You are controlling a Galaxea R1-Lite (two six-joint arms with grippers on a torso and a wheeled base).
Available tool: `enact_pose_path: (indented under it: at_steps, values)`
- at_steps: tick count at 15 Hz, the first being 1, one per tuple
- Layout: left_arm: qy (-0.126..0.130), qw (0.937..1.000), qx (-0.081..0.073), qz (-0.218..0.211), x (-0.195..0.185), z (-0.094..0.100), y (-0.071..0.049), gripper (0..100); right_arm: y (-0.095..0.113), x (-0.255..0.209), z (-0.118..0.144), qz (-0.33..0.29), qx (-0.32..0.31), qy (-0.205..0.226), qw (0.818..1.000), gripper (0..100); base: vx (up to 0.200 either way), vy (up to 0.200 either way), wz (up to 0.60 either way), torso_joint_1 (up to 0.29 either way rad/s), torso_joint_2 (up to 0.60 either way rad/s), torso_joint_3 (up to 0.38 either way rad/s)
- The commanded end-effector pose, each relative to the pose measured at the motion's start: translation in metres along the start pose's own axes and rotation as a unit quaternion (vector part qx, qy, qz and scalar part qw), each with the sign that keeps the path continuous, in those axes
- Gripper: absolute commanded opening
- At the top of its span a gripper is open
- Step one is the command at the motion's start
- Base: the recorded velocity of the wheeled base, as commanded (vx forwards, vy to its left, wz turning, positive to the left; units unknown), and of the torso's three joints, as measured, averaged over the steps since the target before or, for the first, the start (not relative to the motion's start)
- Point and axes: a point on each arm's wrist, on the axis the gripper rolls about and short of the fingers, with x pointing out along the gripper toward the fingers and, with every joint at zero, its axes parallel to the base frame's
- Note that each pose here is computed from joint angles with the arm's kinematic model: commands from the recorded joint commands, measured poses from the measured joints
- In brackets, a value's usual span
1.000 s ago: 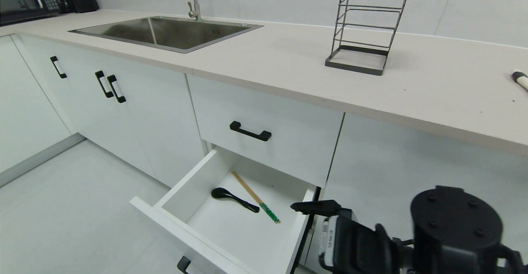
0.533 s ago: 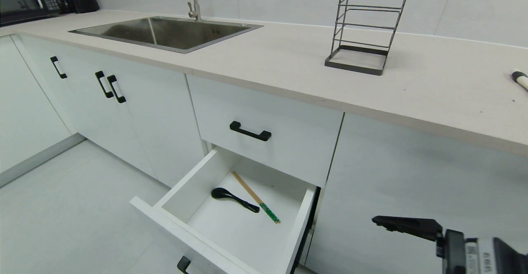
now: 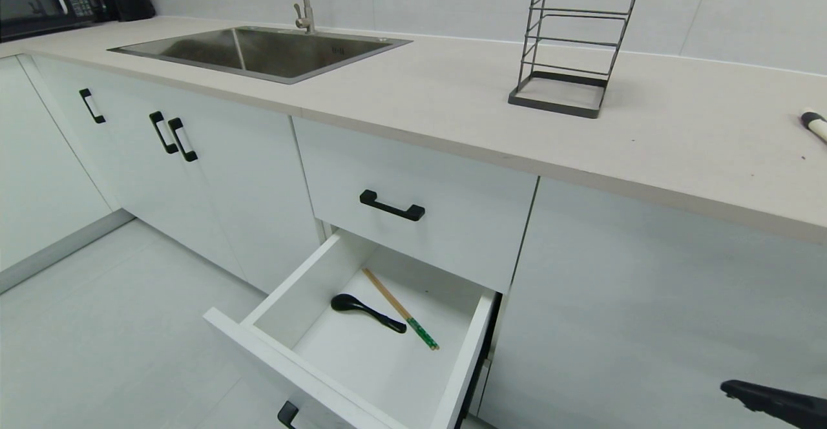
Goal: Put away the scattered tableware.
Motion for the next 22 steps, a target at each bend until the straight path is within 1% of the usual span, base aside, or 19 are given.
enact_pose_path:
  at_steps: [1, 2, 3, 4, 8, 10, 12, 13, 14, 15, 17, 18, 19, 20, 21, 22]
  values:
    - [0.0, 1.0, 0.001, -0.001, 0.0, 0.0, 0.0, 100, 0.001, -0.029, -0.011, -0.053, 0.007, -0.053, 0.997, 100, 0.0, 0.0, 0.0, 0.0, 0.0, 0.0]
    - [0.0, 1.0, 0.002, -0.001, 0.0, 0.0, 0.0, 100, 0.004, -0.043, -0.023, -0.113, 0.005, -0.061, 0.992, 100, 0.0, 0.0, 0.0, 0.0, 0.0, 0.0]
    - [0.0, 1.0, 0.001, 0.0, 0.0, 0.0, 0.0, 100, 0.005, -0.047, -0.028, -0.14, 0.007, -0.064, 0.988, 100, 0.0, 0.0, 0.0, 0.0, 0.0, 0.0]
    - [0.0, 1.0, 0.001, -0.001, 0.0, 0.0, 0.0, 100, 0.009, -0.053, -0.033, -0.191, 0.008, -0.078, 0.979, 100, 0.0, 0.0, 0.0, 0.0, 0.0, 0.0]
    - [0.0, 1.0, -0.003, 0.0, 0.0, 0.0, 0.0, 100, 0.018, -0.065, -0.021, -0.277, -0.011, -0.142, 0.95, 100, 0.0, 0.0, 0.0, 0.0, 0.0, 0.0]
    - [0.001, 1.0, 0.001, -0.002, 0.0, 0.0, 0.0, 100, 0.02, -0.068, -0.012, -0.299, -0.021, -0.161, 0.94, 100, 0.0, 0.0, 0.0, 0.0, 0.0, 0.0]
    - [0.001, 0.9998, 0.003, -0.018, 0.0, 0.0, -0.001, 100, 0.021, -0.067, -0.01, -0.313, -0.028, -0.158, 0.936, 100, 0.0, 0.0, 0.0, 0.0, 0.0, 0.0]
    - [0.0, 0.9996, 0.007, -0.027, 0.0, 0.0, -0.001, 100, 0.023, -0.065, -0.017, -0.329, -0.037, -0.153, 0.931, 100, 0.0, 0.0, 0.0, 0.0, 0.0, 0.0]
    - [0.0, 0.9996, 0.007, -0.026, 0.0, 0.0, -0.001, 100, 0.024, -0.064, -0.023, -0.333, -0.037, -0.152, 0.93, 100, 0.0, 0.0, 0.0, 0.0, 0.0, 0.0]
    - [-0.001, 0.9994, 0.014, -0.031, 0.0, 0.0, -0.001, 100, 0.025, -0.061, -0.04, -0.34, -0.033, -0.139, 0.929, 100, 0.0, 0.0, 0.0, 0.0, 0.0, 0.0]
    - [-0.002, 0.9992, 0.021, -0.035, 0.0, 0.001, -0.002, 100, 0.024, -0.059, -0.045, -0.339, -0.021, -0.116, 0.933, 100, 0.0, 0.0, 0.0, 0.0, 0.0, 0.0]
    - [-0.012, 0.9991, 0.023, -0.034, 0.0, 0.003, -0.002, 100, 0.024, -0.058, -0.051, -0.34, -0.002, -0.092, 0.936, 100, 0.0, 0.0, 0.0, 0.0, 0.0, 0.0]
    - [-0.094, 0.9949, 0.012, -0.035, -0.006, 0.028, -0.002, 100, 0.023, -0.058, -0.056, -0.363, 0.017, -0.073, 0.929, 100, 0.0, 0.0, 0.0, 0.0, 0.0, 0.0]
    - [-0.175, 0.9838, 0.01, -0.038, -0.017, 0.06, -0.003, 100, 0.022, -0.059, -0.057, -0.385, 0.038, -0.074, 0.919, 100, 0.0, 0.0, 0.0, 0.0, 0.0, 0.0]
    - [-0.173, 0.984, 0.011, -0.041, -0.018, 0.067, -0.003, 100, 0.022, -0.059, -0.057, -0.383, 0.043, -0.076, 0.92, 100, 0.0, 0.0, 0.0, 0.0, 0.0, 0.0]
    - [-0.115, 0.9894, 0.011, -0.088, -0.013, 0.069, -0.004, 100, 0.022, -0.059, -0.057, -0.383, 0.045, -0.076, 0.919, 100, 0.0, 0.0, 0.0, 0.0, 0.0, 0.0]
